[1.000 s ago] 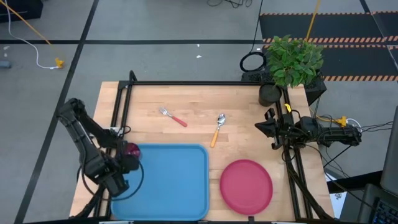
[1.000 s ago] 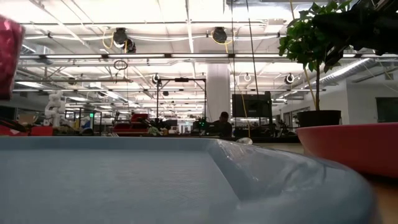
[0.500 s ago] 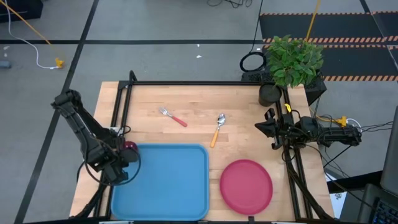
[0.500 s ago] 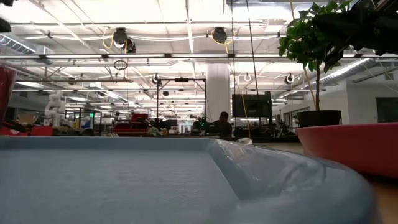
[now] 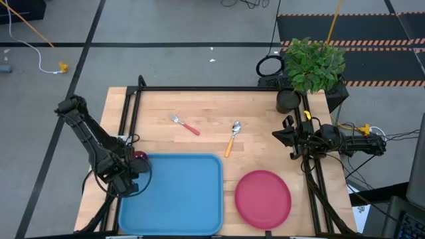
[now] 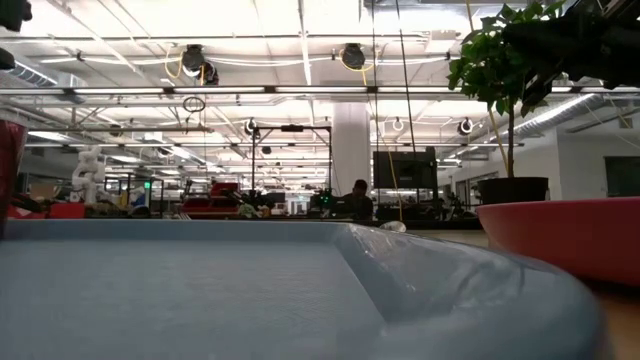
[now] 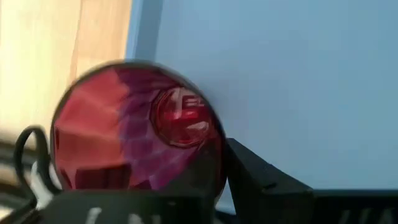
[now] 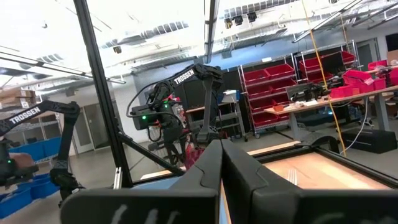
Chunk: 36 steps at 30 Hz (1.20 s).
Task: Pick and place plate/cup/fork/spoon on tray
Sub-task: Put the red glass on the top left of the blue serving tray, then put the pink plate on the center of the blue serving tray
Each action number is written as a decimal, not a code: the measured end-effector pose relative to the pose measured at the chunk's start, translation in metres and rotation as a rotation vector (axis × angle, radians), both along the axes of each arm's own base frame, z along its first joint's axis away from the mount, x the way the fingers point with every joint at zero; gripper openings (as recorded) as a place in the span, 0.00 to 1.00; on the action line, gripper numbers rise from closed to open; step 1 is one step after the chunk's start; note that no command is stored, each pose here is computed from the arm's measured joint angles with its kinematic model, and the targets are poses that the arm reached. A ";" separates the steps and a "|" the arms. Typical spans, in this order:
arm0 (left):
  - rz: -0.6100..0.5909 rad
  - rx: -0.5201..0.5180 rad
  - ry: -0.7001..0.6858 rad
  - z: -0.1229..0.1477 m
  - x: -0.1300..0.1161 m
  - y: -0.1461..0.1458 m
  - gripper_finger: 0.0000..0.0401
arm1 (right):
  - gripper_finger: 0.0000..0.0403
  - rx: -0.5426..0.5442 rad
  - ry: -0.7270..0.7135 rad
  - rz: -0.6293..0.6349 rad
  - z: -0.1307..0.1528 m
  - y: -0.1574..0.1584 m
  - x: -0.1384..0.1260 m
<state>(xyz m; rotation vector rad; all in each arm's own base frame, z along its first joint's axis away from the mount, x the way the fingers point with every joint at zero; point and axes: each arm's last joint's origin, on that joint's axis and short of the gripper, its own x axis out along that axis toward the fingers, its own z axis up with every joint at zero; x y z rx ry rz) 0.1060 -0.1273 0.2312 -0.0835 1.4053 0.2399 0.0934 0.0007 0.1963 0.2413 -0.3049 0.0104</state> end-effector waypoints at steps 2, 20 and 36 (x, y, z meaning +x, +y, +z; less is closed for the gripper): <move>0.015 -0.004 -0.004 0.001 0.000 0.000 0.16 | 0.00 0.025 -0.003 0.008 0.000 0.000 0.000; 0.110 -0.026 -0.016 0.052 0.008 0.007 0.30 | 0.00 0.167 0.080 0.146 -0.004 0.003 0.005; 0.009 0.149 -0.419 0.100 0.039 0.020 0.30 | 0.21 0.032 0.713 0.240 0.026 0.041 0.051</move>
